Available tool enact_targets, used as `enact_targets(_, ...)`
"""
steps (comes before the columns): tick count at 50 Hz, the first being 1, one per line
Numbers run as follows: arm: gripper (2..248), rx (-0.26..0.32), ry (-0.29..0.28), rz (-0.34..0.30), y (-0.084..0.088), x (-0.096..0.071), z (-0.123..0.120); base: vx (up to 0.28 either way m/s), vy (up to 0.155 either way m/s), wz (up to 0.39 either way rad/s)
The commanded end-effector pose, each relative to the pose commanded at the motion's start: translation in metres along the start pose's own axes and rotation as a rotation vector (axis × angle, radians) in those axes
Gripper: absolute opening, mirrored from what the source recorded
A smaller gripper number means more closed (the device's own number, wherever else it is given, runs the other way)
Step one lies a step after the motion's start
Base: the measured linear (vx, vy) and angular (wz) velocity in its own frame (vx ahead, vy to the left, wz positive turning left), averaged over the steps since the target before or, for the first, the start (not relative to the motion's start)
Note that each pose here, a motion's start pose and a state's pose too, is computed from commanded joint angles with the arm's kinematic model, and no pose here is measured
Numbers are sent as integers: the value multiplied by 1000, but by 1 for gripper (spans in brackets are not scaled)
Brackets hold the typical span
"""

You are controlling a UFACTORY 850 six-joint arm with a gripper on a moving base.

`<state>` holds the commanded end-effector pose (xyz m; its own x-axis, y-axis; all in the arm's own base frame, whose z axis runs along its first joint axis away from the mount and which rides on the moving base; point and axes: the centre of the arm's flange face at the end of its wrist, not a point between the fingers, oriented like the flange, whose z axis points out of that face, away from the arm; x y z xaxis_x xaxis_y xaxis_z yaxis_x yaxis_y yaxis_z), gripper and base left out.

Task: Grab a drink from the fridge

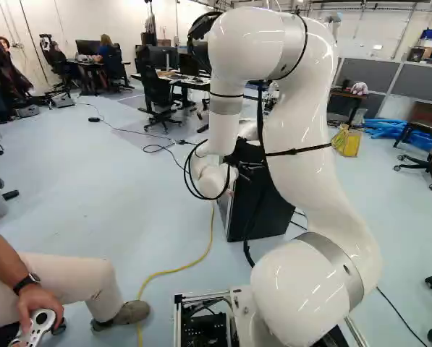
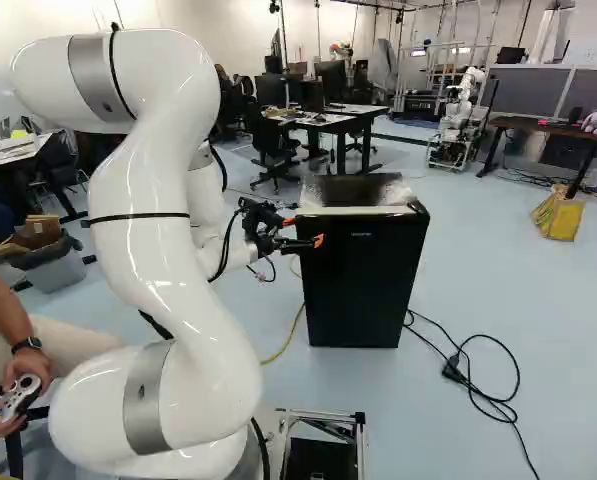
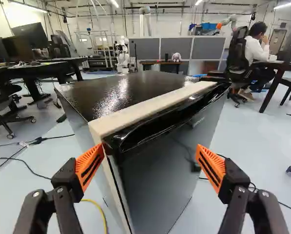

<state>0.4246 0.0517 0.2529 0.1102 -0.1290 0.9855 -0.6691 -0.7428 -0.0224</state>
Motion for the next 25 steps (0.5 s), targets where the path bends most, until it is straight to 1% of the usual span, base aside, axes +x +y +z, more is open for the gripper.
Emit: enact_targets(25,247,-33,0,6,3,0,0,0,0,0)
